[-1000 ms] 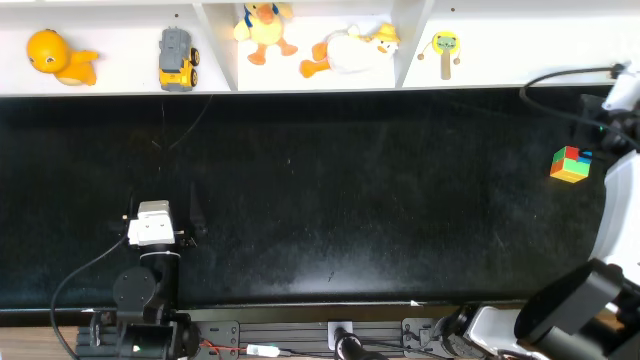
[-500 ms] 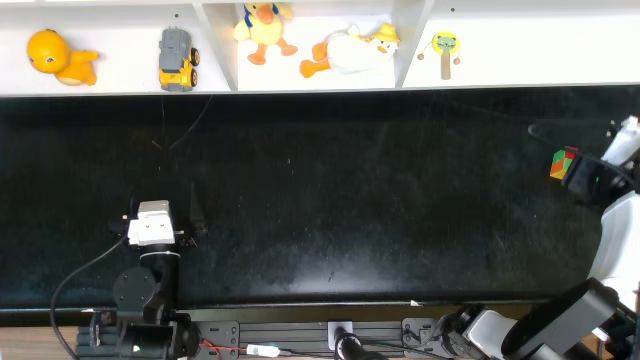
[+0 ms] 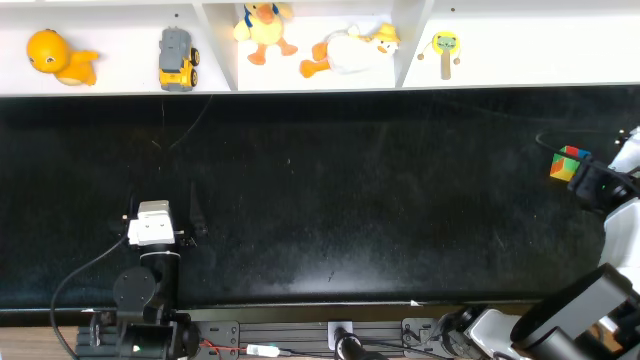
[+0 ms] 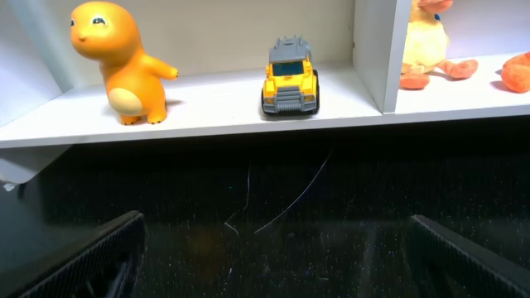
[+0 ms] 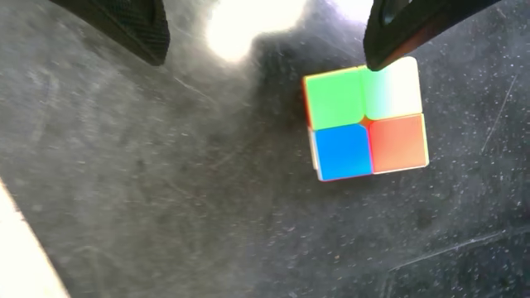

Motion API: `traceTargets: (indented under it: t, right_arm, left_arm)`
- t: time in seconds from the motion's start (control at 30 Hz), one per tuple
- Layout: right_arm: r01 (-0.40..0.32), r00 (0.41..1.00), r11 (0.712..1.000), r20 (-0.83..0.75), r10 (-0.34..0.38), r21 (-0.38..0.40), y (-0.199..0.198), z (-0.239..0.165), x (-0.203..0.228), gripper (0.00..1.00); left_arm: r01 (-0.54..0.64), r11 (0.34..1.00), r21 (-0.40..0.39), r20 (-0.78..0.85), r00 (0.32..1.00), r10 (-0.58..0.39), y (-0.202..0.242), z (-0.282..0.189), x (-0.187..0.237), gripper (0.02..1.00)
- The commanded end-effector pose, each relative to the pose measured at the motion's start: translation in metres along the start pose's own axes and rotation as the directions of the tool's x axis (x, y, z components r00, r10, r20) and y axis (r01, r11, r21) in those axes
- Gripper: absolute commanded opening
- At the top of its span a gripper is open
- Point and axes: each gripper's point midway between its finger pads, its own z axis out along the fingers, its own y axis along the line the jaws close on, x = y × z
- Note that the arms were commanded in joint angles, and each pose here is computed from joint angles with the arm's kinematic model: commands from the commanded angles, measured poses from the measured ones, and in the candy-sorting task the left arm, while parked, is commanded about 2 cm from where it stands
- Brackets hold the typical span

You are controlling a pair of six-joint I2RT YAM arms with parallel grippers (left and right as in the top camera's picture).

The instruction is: Store Toys

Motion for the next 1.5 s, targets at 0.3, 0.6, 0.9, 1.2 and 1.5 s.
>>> traceTargets:
  t: [0.3, 0.6, 0.9, 1.2, 1.5]
  right_arm:
    - [0.043, 0.999, 0.993, 0.023, -0.041, -0.113, 0.047, 0.024, -0.011, 0.836]
    - [0.032, 0.999, 0.993, -0.014, -0.034, -0.114, 0.047, 0.041, -0.002, 0.886]
    - [0.033, 0.999, 0.993, -0.010, -0.034, -0.110, 0.046, 0.047, -0.003, 0.531]
    - [0.023, 0.998, 0.993, 0.053, -0.017, -0.113, 0.055, 0.027, -0.023, 0.500]
    - [0.025, 0.973, 0.991, 0.233, 0.005, -0.129, 0.073, -0.033, -0.098, 0.494]
  left_arm:
    - [-0.014, 1.000, -0.008, 0.011, 1.000, 0.014, 0.001, -0.001, -0.002, 0.998]
    - [-0.014, 1.000, -0.008, 0.011, 1.000, 0.014, 0.001, -0.001, -0.002, 0.998]
    - [-0.014, 1.000, -0.008, 0.011, 1.000, 0.014, 0.001, -0.001, -0.002, 0.998]
    - [-0.014, 1.000, -0.008, 0.011, 1.000, 0.014, 0.001, -0.001, -0.002, 0.998]
    - [-0.014, 1.000, -0.008, 0.011, 1.000, 0.014, 0.001, -0.001, -0.002, 0.998]
